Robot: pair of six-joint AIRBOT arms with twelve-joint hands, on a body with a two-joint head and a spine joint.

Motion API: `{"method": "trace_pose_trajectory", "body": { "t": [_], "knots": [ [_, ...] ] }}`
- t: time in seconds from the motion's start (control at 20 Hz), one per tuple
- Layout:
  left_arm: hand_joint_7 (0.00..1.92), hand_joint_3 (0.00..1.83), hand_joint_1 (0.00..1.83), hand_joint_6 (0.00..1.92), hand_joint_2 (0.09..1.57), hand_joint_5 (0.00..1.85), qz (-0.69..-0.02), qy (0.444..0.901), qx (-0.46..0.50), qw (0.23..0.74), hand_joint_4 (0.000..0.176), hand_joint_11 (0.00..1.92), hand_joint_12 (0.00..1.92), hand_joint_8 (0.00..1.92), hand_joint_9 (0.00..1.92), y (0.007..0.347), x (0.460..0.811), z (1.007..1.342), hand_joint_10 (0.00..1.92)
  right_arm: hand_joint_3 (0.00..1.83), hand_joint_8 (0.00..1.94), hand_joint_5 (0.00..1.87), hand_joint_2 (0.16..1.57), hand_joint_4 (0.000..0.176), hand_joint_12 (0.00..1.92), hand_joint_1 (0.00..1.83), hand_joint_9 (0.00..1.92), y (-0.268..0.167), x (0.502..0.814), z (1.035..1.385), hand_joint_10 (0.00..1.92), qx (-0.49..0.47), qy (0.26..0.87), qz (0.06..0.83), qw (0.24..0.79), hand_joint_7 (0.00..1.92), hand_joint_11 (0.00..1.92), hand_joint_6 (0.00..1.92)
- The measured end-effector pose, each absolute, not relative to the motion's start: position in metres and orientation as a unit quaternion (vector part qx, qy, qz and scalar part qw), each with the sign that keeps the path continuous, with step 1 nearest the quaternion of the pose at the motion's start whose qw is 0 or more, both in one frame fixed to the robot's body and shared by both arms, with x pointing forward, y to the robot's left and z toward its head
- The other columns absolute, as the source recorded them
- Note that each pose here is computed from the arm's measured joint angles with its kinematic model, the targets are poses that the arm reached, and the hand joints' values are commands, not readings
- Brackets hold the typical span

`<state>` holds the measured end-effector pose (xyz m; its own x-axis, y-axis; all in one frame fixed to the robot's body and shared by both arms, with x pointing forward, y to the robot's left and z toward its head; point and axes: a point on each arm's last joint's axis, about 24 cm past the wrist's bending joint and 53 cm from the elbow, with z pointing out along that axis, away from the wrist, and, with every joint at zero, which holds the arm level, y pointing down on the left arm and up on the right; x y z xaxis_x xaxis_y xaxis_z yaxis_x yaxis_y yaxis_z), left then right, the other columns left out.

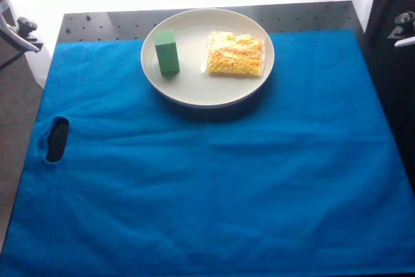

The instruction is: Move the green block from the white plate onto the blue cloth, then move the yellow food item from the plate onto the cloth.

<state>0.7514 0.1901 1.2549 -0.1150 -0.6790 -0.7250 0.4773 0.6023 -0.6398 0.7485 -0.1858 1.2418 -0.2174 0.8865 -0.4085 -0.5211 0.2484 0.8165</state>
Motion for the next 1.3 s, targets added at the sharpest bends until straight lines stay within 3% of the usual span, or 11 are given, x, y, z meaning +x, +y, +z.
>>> {"method": "trace_pose_trajectory", "body": {
  "t": [0.15,0.25,0.35,0.4,0.65,0.75,0.9,1.0,1.05,1.15,1.3],
  "knots": [
    [0.57,0.0,0.68,0.0,1.01,0.28,-0.442,0.616,-0.09,0.646,0.0,0.41,0.43,0.0,0.58,0.19,0.763,1.251,0.0,0.01,0.0,0.32,1.0,0.0,0.82,0.4,0.35,-0.184,0.748,1.242,0.0,0.176,0.515,0.587,0.599,0.44,0.13,0.0],
    [0.5,0.0,0.68,0.0,0.97,0.34,-0.443,0.627,-0.078,0.636,0.0,0.36,0.38,0.0,0.54,0.186,0.764,1.25,0.0,0.0,0.0,0.3,0.95,0.0,0.82,0.38,0.34,-0.185,0.748,1.242,0.0,0.176,0.515,0.587,0.599,0.41,0.12,0.0],
    [0.48,0.0,0.66,0.0,0.96,0.36,-0.432,0.645,-0.054,0.628,0.013,0.36,0.36,0.0,0.52,0.178,0.766,1.247,0.0,0.0,0.0,0.29,0.93,0.0,0.87,0.4,0.33,-0.185,0.748,1.242,0.0,0.175,0.515,0.587,0.6,0.4,0.1,0.0],
    [0.46,0.0,0.62,0.01,0.95,0.39,-0.424,0.653,-0.04,0.626,0.0,0.35,0.35,0.0,0.48,0.173,0.766,1.248,0.0,0.0,0.01,0.3,0.94,0.0,0.87,0.39,0.33,-0.184,0.748,1.241,0.0,0.174,0.516,0.587,0.599,0.42,0.1,0.0],
    [0.38,0.0,0.75,0.0,0.69,0.35,-0.373,0.681,0.042,0.629,0.02,0.32,0.21,0.0,0.39,0.149,0.766,1.255,0.0,0.0,0.0,0.3,1.0,0.0,0.82,0.38,0.32,-0.183,0.747,1.241,0.0,0.172,0.516,0.587,0.599,0.41,0.12,0.0],
    [0.37,0.0,0.76,0.0,0.7,0.32,-0.354,0.693,0.07,0.625,0.0,0.37,0.15,0.0,0.4,0.137,0.764,1.249,0.0,0.0,0.0,0.29,0.97,0.0,0.82,0.37,0.32,-0.183,0.747,1.242,0.0,0.172,0.516,0.587,0.599,0.41,0.11,0.0],
    [0.42,0.01,0.73,0.0,0.76,0.29,-0.32,0.707,0.112,0.621,0.0,0.37,0.13,0.0,0.46,0.127,0.76,1.239,0.0,0.01,0.0,0.28,1.0,0.0,0.83,0.37,0.34,-0.183,0.747,1.241,0.01,0.171,0.517,0.587,0.599,0.41,0.12,0.0],
    [0.42,0.0,0.75,0.0,0.74,0.27,-0.3,0.712,0.13,0.622,0.049,0.34,0.11,0.0,0.46,0.124,0.76,1.237,0.0,0.0,0.0,0.28,0.98,0.0,0.93,0.38,0.35,-0.183,0.747,1.242,0.0,0.172,0.516,0.587,0.599,0.39,0.12,0.0],
    [0.39,0.0,0.71,0.0,0.73,0.22,-0.29,0.718,0.137,0.618,0.05,0.34,0.11,0.0,0.44,0.121,0.761,1.232,0.0,0.0,0.0,0.28,0.99,0.0,0.94,0.38,0.35,-0.183,0.747,1.241,0.0,0.172,0.516,0.587,0.599,0.39,0.13,0.0],
    [0.43,0.0,0.76,0.01,0.72,0.28,-0.276,0.727,0.149,0.61,0.023,0.34,0.12,0.0,0.46,0.111,0.762,1.222,0.0,0.01,0.0,0.29,1.0,0.0,0.99,0.38,0.36,-0.182,0.747,1.242,0.0,0.17,0.517,0.587,0.599,0.35,0.12,0.0],
    [0.44,0.0,0.72,0.0,0.7,0.29,-0.271,0.732,0.161,0.604,0.027,0.35,0.13,0.0,0.46,0.101,0.762,1.212,0.0,0.0,0.0,0.29,0.96,0.0,1.0,0.4,0.37,-0.182,0.747,1.241,0.0,0.172,0.516,0.588,0.598,0.34,0.1,0.0]
  ]
}}
